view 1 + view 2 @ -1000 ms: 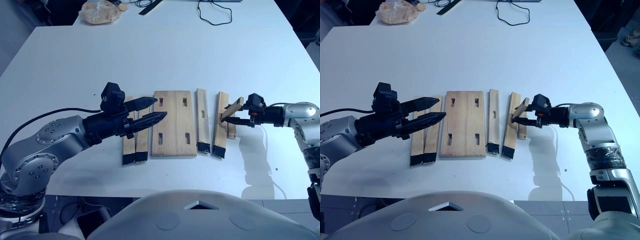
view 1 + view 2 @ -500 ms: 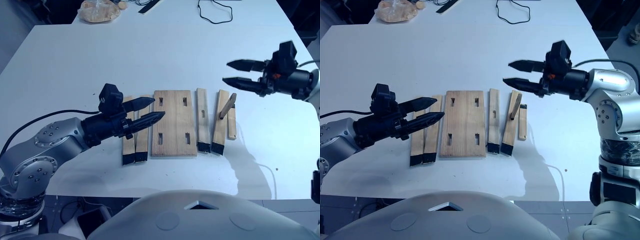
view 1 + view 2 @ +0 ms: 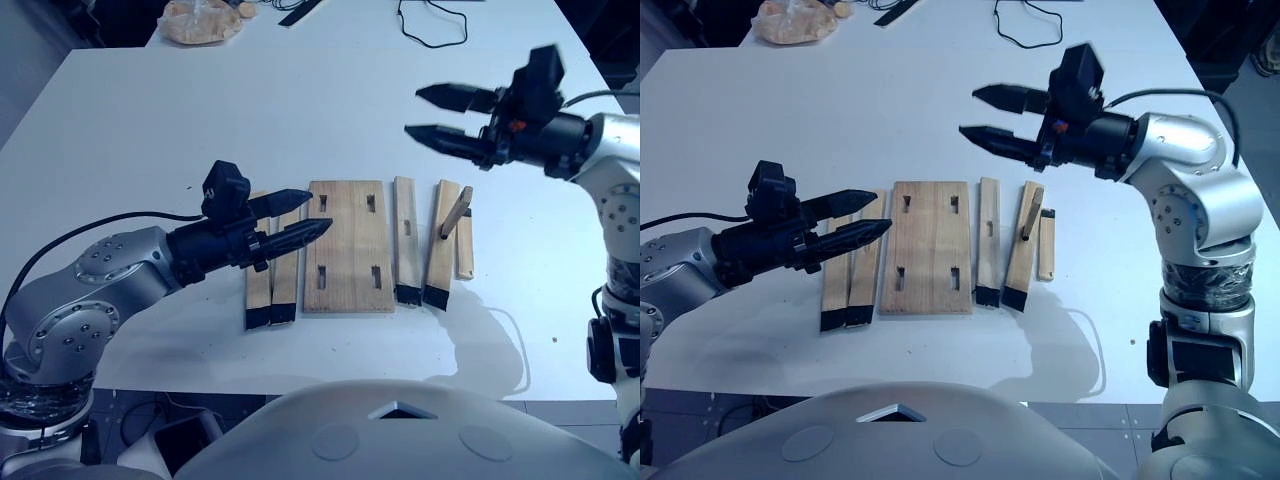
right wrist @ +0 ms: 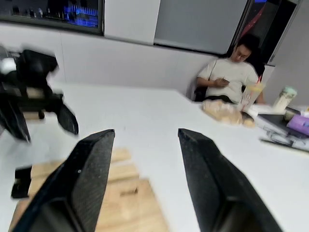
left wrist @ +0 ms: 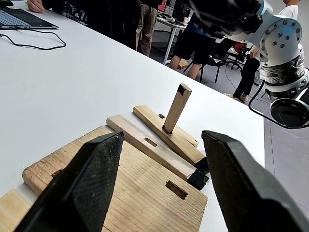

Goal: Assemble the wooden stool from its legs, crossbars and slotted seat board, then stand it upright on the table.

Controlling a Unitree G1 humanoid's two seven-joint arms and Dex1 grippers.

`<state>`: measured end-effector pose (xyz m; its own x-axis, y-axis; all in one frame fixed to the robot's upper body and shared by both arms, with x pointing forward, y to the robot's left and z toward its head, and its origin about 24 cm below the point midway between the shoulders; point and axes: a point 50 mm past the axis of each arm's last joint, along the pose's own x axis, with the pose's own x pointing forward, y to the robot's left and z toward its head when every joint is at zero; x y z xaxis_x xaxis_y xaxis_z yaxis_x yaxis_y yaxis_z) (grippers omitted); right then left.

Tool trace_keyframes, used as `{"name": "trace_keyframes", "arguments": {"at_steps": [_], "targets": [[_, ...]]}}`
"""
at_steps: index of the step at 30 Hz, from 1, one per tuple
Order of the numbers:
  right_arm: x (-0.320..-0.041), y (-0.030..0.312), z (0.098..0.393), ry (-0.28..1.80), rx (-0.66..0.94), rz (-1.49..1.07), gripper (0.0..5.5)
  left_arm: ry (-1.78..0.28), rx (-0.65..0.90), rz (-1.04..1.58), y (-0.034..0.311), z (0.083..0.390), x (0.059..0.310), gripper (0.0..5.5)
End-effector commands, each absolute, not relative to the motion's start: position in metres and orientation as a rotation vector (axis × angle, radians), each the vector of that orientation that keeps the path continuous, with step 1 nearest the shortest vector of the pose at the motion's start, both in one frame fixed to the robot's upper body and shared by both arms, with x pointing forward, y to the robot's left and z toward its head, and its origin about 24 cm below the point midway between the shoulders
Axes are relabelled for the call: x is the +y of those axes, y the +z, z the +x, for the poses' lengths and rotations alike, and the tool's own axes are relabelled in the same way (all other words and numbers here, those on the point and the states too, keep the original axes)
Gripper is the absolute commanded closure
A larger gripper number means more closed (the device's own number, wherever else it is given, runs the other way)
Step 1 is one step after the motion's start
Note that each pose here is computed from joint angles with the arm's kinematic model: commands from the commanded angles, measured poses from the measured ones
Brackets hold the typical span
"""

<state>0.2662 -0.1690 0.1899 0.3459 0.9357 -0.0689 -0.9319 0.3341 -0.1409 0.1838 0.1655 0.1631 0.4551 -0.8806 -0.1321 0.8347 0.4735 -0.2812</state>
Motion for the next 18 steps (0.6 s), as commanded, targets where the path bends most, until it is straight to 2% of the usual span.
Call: {"name": "trace_keyframes", "arguments": {"at_steps": [1, 4, 6, 11, 14, 16, 18], "targets": [[-0.187, 0.123, 0.258, 1.171, 0.184, -0.185, 3.08, -1.072, 0.286, -0.170, 0.164, 0.184, 0.166, 2.53], [-0.190, 0.094, 0.253, 1.160, 0.233, -0.194, 3.08, -1.078, 0.294, -0.172, 0.163, 0.184, 0.166, 2.53], [-0.184, 0.096, 0.255, 1.148, 0.190, -0.175, 3.08, -1.086, 0.300, -0.170, 0.163, 0.186, 0.165, 2.53], [-0.175, 0.146, 0.257, 1.118, -0.006, -0.098, 3.08, -1.085, 0.307, -0.170, 0.163, 0.185, 0.167, 2.53], [-0.171, 0.172, 0.252, 1.136, -0.069, -0.076, 3.08, -1.060, 0.304, -0.174, 0.162, 0.182, 0.168, 2.53], [-0.166, 0.171, 0.233, 1.213, -0.024, -0.109, 3.08, -1.038, 0.286, -0.190, 0.163, 0.180, 0.169, 2.53], [-0.165, 0.151, 0.211, 1.302, 0.099, -0.125, 3.08, -1.019, 0.276, -0.199, 0.163, 0.177, 0.170, 2.53]]}}
